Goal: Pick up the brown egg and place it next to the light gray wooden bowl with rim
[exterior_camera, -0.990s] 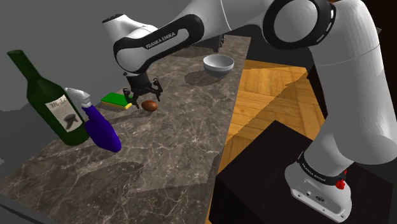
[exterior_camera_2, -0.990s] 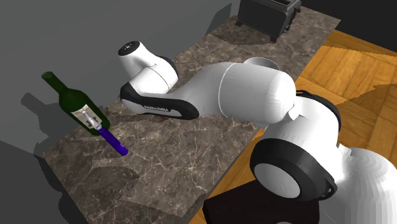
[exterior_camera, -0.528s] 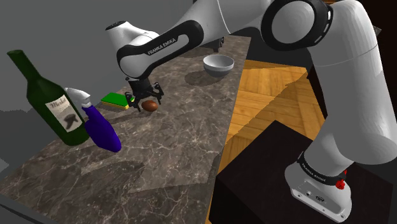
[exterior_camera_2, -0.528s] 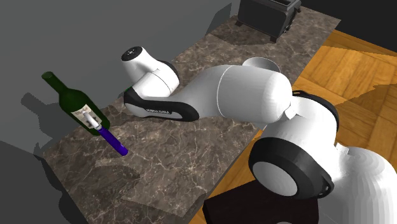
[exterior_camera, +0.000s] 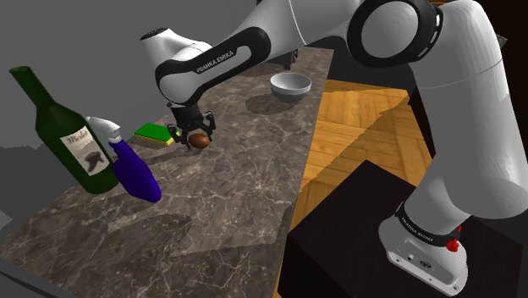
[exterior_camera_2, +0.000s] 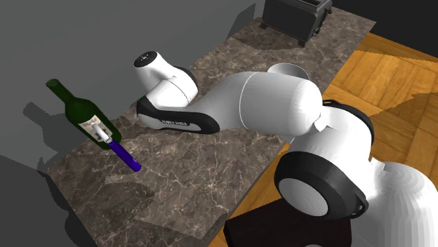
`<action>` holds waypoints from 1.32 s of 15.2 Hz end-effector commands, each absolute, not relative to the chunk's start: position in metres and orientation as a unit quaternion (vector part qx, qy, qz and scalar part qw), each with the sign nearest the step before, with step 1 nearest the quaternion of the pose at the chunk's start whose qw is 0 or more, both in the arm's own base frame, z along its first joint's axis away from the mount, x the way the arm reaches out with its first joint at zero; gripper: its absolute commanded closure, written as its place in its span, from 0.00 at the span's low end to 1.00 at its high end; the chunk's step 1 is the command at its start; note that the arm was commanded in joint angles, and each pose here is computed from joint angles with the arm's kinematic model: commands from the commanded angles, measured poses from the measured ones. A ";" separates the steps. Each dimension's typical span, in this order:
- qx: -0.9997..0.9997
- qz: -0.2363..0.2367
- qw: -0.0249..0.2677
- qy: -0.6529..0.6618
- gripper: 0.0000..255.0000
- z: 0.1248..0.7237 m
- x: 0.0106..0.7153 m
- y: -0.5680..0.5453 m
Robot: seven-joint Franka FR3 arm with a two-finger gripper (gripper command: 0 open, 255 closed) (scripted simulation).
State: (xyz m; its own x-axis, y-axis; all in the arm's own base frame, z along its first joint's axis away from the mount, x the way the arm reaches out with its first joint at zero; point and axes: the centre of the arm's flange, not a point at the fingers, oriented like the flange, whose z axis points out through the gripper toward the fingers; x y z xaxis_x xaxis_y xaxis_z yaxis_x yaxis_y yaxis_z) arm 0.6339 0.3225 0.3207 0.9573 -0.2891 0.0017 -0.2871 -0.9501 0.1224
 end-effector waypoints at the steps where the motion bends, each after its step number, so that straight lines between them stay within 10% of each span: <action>1: 0.987 -0.008 0.061 -0.146 1.00 0.320 0.634 0.323; 20: 0.987 -0.008 0.061 -0.146 1.00 0.400 0.634 0.323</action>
